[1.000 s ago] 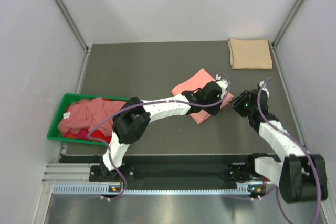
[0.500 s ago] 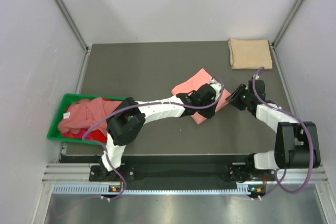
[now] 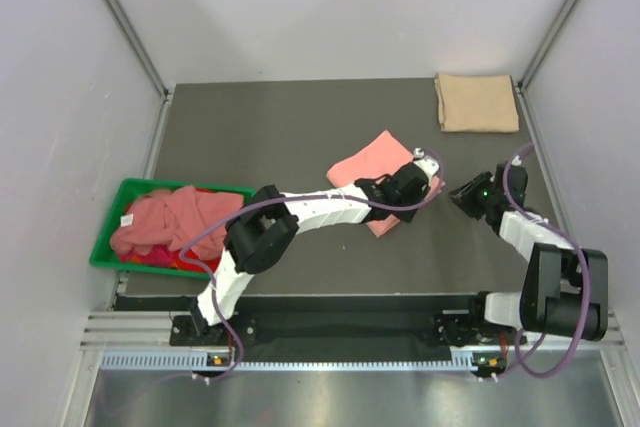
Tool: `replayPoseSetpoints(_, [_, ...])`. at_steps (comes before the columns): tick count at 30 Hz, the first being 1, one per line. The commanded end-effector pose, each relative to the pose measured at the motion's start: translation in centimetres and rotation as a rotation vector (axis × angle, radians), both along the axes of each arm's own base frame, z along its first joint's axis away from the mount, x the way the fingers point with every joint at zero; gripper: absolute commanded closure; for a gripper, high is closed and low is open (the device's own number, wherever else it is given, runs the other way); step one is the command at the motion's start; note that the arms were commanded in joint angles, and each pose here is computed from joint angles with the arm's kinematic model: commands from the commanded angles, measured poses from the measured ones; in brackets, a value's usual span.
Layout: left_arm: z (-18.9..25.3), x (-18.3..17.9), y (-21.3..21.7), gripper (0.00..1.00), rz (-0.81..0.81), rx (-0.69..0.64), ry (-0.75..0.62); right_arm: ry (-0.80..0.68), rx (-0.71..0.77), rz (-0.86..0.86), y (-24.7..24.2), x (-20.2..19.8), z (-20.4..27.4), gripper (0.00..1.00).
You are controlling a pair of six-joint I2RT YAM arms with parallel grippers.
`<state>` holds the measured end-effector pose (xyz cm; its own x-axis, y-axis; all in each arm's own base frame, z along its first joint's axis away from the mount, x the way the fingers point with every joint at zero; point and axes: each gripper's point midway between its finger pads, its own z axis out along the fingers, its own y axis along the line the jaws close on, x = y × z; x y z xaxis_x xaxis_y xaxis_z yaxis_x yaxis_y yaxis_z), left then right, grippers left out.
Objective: Fold and stack the t-shirts
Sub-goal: Fold the tshirt
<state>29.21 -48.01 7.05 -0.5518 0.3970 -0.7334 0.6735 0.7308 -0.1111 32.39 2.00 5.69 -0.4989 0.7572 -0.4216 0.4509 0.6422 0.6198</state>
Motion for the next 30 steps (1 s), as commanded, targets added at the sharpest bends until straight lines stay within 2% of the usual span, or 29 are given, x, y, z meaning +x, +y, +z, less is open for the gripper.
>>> replayPoseSetpoints(1, [0.0,0.7,-0.8,0.64,-0.021,0.013,-0.048,-0.041,0.056,-0.016,-0.5,1.3,0.2,0.74])
replayPoseSetpoints(9, [-2.4,1.5,-0.4,0.64,0.001,0.079,-0.065,-0.083,0.156,0.008,0.3,2.6,-1.5,0.71])
replayPoseSetpoints(16, [-2.8,2.0,0.1,0.69,0.019,0.102,-0.087,-0.090,0.203,0.006,0.9,2.7,-2.6,0.69])
replayPoseSetpoints(20, [-2.9,1.9,-0.2,0.81,0.005,0.105,-0.089,-0.081,0.211,-0.002,0.8,3.0,-3.5,0.69])
replayPoseSetpoints(23, [-2.6,1.9,-0.3,1.00,0.000,0.100,-0.088,-0.082,0.207,-0.009,0.6,3.5,-3.7,0.71])
replayPoseSetpoints(26, [-1.8,1.7,-0.3,1.00,-0.002,0.097,-0.097,-0.079,0.197,-0.018,0.2,4.1,-3.9,0.80])
replayPoseSetpoints(27, [-1.5,1.6,-0.3,1.00,-0.004,0.096,-0.099,-0.082,0.191,-0.021,0.1,4.4,-3.9,0.88])
replayPoseSetpoints(30, [-0.7,1.4,-0.1,1.00,-0.011,0.090,-0.108,-0.086,0.184,-0.026,-0.2,5.1,-3.9,1.00])
